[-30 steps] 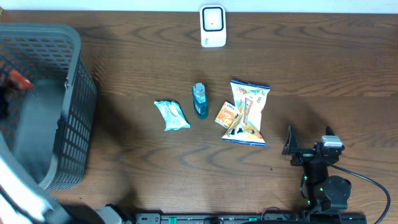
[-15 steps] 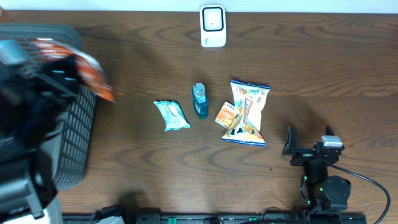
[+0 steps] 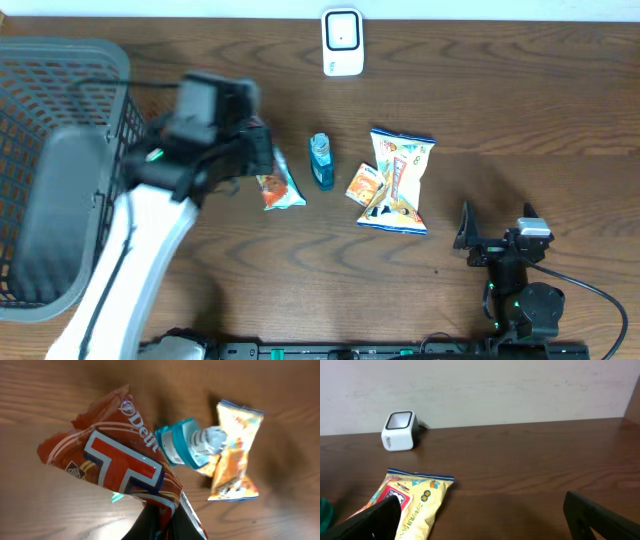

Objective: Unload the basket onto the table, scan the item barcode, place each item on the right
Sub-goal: 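Carry the TOP bar forward and drop it beside the wipes pack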

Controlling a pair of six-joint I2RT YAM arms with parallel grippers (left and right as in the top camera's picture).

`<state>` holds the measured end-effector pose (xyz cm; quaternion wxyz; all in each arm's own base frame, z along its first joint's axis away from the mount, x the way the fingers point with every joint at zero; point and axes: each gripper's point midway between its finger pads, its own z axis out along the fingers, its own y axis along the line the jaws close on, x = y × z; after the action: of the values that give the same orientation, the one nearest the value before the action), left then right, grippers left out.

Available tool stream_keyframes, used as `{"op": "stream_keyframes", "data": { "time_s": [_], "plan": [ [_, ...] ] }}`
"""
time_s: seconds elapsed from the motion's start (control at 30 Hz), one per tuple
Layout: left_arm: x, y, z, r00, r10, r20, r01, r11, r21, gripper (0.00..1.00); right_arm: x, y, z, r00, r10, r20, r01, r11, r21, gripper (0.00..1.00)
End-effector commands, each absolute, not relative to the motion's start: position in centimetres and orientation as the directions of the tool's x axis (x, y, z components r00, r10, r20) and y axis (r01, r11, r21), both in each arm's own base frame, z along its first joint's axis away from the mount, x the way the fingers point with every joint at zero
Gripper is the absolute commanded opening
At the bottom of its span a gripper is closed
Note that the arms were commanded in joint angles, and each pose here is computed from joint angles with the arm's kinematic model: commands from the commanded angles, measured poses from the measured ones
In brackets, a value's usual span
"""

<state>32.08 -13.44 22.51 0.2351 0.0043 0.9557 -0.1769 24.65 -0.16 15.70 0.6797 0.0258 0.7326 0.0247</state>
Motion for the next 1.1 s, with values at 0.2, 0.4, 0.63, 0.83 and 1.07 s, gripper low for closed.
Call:
{"op": "stream_keyframes", "data": {
  "time_s": [0.2, 0.4, 0.63, 0.83, 1.07],
  "plan": [
    [35.9, -16.6, 12.3, -0.961, -0.082, -0.266, -0.002, 0.957, -0.289, 0.07, 24.6, 0.0, 15.6, -0.076, 0.059, -0.995, -0.003, 0.998, 0.060, 0.99],
    [36.3, -16.8, 10.8, -0.966, -0.099, -0.240, -0.028, 0.958, -0.285, 0.31, 24.6, 0.0, 15.6, -0.076, 0.059, -0.995, -0.003, 0.998, 0.060, 0.99],
    [36.0, -16.6, 11.3, -0.965, -0.099, -0.243, -0.028, 0.959, -0.283, 0.67, 24.6, 0.0, 15.6, -0.076, 0.059, -0.995, -0.003, 0.998, 0.060, 0.99],
    [38.0, -13.7, 17.7, -0.873, -0.119, -0.474, -0.034, 0.983, -0.183, 0.77, 24.6, 0.0, 15.6, -0.076, 0.059, -0.995, -0.003, 0.998, 0.060, 0.99],
    [38.8, -8.9, 34.7, -0.435, -0.184, -0.882, -0.084, 0.983, -0.164, 0.98, 24.6, 0.0, 15.6, -0.076, 0.059, -0.995, -0.003, 0.998, 0.060, 0.99]
  ]
}}
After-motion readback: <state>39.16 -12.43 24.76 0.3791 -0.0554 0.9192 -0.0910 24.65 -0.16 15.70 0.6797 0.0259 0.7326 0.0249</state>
